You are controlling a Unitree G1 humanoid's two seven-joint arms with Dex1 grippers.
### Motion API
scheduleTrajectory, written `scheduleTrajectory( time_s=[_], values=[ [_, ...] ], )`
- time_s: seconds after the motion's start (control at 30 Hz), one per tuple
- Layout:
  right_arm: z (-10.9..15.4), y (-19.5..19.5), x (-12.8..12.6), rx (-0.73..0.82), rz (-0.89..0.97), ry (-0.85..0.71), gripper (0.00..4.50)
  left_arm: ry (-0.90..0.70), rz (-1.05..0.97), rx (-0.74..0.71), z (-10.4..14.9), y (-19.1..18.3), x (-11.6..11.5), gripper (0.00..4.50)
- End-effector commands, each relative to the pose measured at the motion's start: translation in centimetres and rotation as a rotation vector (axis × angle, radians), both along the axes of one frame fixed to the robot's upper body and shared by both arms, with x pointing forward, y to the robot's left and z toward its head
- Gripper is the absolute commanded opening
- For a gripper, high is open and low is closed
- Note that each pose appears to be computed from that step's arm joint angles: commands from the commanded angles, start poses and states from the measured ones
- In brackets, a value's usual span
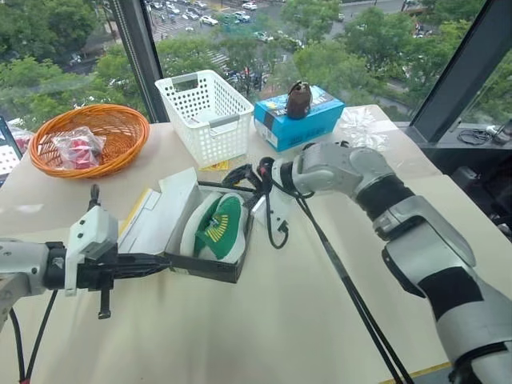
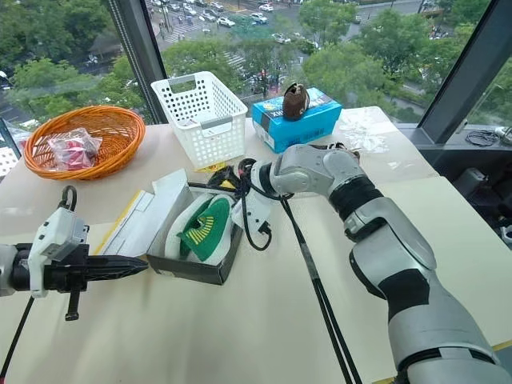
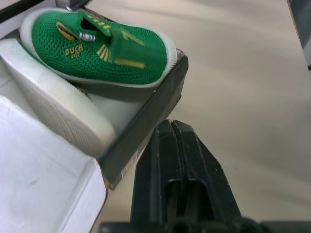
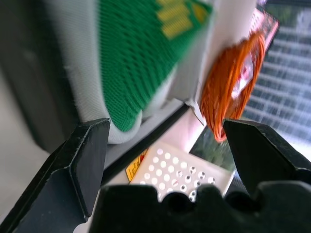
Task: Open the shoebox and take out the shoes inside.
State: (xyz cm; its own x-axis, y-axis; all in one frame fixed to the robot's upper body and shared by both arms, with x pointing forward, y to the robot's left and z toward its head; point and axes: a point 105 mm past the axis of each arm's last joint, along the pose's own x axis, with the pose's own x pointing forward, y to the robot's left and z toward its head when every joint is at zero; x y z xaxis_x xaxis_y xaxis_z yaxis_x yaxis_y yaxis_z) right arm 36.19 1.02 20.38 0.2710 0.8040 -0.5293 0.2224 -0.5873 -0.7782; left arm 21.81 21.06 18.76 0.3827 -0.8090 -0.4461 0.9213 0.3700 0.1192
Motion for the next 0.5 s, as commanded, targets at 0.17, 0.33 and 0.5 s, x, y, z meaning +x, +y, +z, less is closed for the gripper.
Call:
scheduleTrajectory(
  time_s=[0.17,0.33,0.5],
  values=[
    [1.9,0.6,-0.1,-0.015,0.074,-0.087,4.43,-0.042,-0.007,0.001,0.6,-0.4,-0.2,0.00],
    [0.2,0.8,-1.4,-0.076,0.155,-0.069,4.43,-0.045,-0.003,-0.001,0.6,-0.4,-0.2,0.00],
    [-2.2,1.1,-3.0,-0.171,0.254,-0.046,4.43,-0.043,-0.005,0.000,0.6,-0.3,-0.2,0.00]
  ],
)
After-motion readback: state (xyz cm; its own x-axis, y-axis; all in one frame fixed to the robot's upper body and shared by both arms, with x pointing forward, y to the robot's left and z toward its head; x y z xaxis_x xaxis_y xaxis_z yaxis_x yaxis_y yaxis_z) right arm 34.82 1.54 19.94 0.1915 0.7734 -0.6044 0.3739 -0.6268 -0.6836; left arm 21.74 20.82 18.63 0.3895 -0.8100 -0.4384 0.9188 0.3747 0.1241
